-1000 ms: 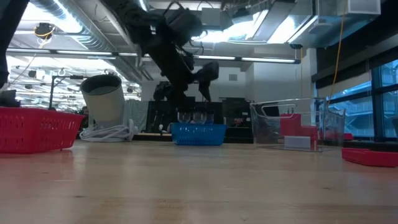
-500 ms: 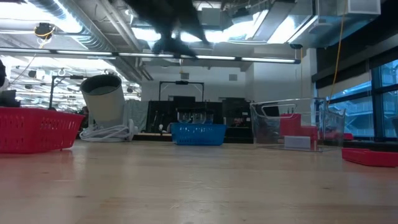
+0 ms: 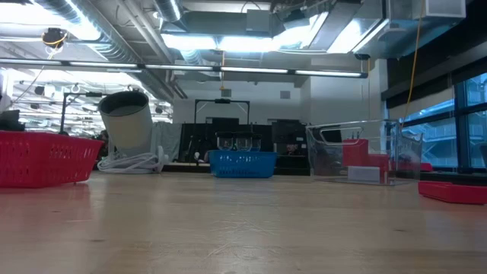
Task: Pick & Place Office items
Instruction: Put the red digital clock into the red basket
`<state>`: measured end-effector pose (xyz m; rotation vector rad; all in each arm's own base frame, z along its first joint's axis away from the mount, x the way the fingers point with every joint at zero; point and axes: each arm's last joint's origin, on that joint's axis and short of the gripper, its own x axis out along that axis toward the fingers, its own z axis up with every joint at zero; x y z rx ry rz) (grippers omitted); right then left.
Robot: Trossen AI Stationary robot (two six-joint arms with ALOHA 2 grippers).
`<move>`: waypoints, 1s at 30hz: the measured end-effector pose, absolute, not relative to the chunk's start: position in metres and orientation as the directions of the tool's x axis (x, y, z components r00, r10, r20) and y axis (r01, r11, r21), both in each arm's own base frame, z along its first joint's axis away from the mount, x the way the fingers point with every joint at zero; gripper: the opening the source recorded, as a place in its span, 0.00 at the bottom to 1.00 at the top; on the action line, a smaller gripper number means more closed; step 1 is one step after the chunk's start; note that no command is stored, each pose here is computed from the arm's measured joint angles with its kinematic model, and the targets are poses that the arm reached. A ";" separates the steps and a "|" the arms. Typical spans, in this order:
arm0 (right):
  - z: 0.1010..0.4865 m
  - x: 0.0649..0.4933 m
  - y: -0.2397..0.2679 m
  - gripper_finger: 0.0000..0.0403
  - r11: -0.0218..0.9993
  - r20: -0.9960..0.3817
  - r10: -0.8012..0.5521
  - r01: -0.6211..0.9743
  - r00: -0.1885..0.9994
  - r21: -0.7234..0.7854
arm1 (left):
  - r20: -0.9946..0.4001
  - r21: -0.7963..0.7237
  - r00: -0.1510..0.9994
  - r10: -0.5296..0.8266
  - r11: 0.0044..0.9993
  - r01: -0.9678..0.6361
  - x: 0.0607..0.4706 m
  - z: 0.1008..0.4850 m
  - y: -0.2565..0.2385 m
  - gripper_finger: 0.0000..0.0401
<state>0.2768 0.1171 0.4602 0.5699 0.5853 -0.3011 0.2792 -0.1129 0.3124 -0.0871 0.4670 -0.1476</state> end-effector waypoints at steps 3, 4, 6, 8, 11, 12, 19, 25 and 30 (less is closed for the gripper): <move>0.459 0.278 0.118 0.42 0.813 -0.602 -0.091 0.408 0.793 0.415 | -0.446 -0.120 0.878 -0.175 0.983 0.136 0.274 0.311 -0.125 0.66; 0.458 0.279 0.118 0.42 0.819 -0.605 -0.090 0.404 0.791 0.407 | -0.441 -0.114 0.881 -0.169 0.985 0.131 0.273 0.312 -0.128 0.66; 0.456 0.281 0.120 0.42 0.855 -0.610 -0.092 0.376 0.787 0.357 | -0.437 -0.109 0.888 -0.145 0.988 0.108 0.271 0.312 -0.131 0.66; 0.455 0.285 0.121 0.42 0.886 -0.604 -0.083 0.337 0.793 0.320 | -0.433 -0.125 0.893 -0.126 0.989 0.079 0.269 0.312 -0.134 0.66; 0.453 0.287 0.124 0.42 0.895 -0.630 0.005 0.277 0.777 0.349 | -0.434 -0.167 0.892 -0.128 0.984 0.060 0.268 0.312 -0.136 0.66; 0.452 0.288 0.125 0.42 0.896 -0.639 0.037 0.259 0.768 0.362 | -0.439 -0.173 0.889 -0.131 0.983 0.059 0.268 0.311 -0.137 0.66; 0.426 0.285 0.129 0.42 0.935 -0.819 0.088 0.236 0.567 0.264 | -0.476 -0.194 0.872 -0.113 0.981 0.021 0.265 0.303 -0.138 0.66; 0.402 0.278 0.138 0.42 0.966 -0.943 0.043 0.226 0.329 0.123 | -0.485 -0.220 0.872 -0.065 0.974 -0.049 0.264 0.296 -0.136 0.66; 0.372 0.286 0.143 0.43 0.951 -0.980 0.016 0.299 0.198 0.076 | -0.470 -0.223 0.881 -0.054 0.973 -0.059 0.262 0.297 -0.140 0.66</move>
